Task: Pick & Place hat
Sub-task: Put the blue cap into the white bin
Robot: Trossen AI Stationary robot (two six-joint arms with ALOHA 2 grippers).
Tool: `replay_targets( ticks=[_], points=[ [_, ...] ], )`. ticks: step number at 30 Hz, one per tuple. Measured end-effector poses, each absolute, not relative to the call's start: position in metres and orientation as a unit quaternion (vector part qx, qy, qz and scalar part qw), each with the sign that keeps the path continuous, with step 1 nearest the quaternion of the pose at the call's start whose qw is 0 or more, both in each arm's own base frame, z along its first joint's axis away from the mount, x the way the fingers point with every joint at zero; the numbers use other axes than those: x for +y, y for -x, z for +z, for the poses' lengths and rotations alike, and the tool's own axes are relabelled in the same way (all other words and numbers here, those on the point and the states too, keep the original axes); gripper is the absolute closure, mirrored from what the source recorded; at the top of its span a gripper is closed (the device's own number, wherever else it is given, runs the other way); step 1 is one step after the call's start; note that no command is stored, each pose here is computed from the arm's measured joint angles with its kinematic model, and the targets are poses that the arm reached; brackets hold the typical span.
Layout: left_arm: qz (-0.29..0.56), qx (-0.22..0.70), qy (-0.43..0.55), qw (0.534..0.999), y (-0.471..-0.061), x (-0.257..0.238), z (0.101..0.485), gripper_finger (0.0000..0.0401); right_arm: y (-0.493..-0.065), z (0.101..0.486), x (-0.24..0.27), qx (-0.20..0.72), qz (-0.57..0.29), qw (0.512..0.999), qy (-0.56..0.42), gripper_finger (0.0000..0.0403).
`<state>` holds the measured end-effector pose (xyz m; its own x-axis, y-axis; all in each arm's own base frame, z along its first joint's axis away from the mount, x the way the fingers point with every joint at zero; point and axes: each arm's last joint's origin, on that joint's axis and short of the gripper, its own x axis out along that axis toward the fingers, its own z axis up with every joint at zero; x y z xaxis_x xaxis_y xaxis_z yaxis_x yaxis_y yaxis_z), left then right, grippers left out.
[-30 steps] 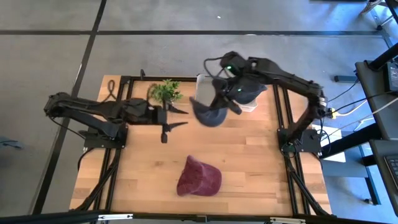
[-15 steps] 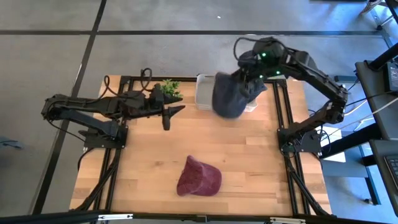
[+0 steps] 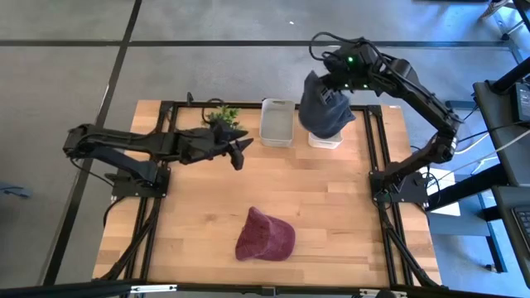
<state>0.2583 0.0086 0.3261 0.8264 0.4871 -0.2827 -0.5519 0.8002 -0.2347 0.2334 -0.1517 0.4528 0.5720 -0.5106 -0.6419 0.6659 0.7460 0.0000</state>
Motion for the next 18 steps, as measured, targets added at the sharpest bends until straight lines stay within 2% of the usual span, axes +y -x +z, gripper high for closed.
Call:
replay_targets(
  ticks=[3, 10, 15, 18],
  points=[
    [0.280, 0.115, 0.163, 0.939, -0.266, 0.008, 0.318, 0.0248, -0.234, 0.446, -0.157, 0.334, -0.370, 0.857, -0.132, 0.0365],
    [0.287, 0.140, 0.155, 0.935, -0.278, 0.008, 0.303, 0.0246, -0.230, 0.438, -0.156, 0.379, -0.379, 0.833, -0.138, 0.0365],
    [0.288, 0.151, 0.145, 0.934, -0.282, 0.008, 0.298, 0.0249, -0.222, 0.434, -0.157, 0.409, -0.449, 0.786, -0.112, 0.0365],
    [0.288, 0.159, 0.133, 0.935, -0.284, 0.008, 0.296, 0.0247, -0.222, 0.433, -0.157, 0.413, -0.462, 0.776, -0.115, 0.0365]
  ],
)
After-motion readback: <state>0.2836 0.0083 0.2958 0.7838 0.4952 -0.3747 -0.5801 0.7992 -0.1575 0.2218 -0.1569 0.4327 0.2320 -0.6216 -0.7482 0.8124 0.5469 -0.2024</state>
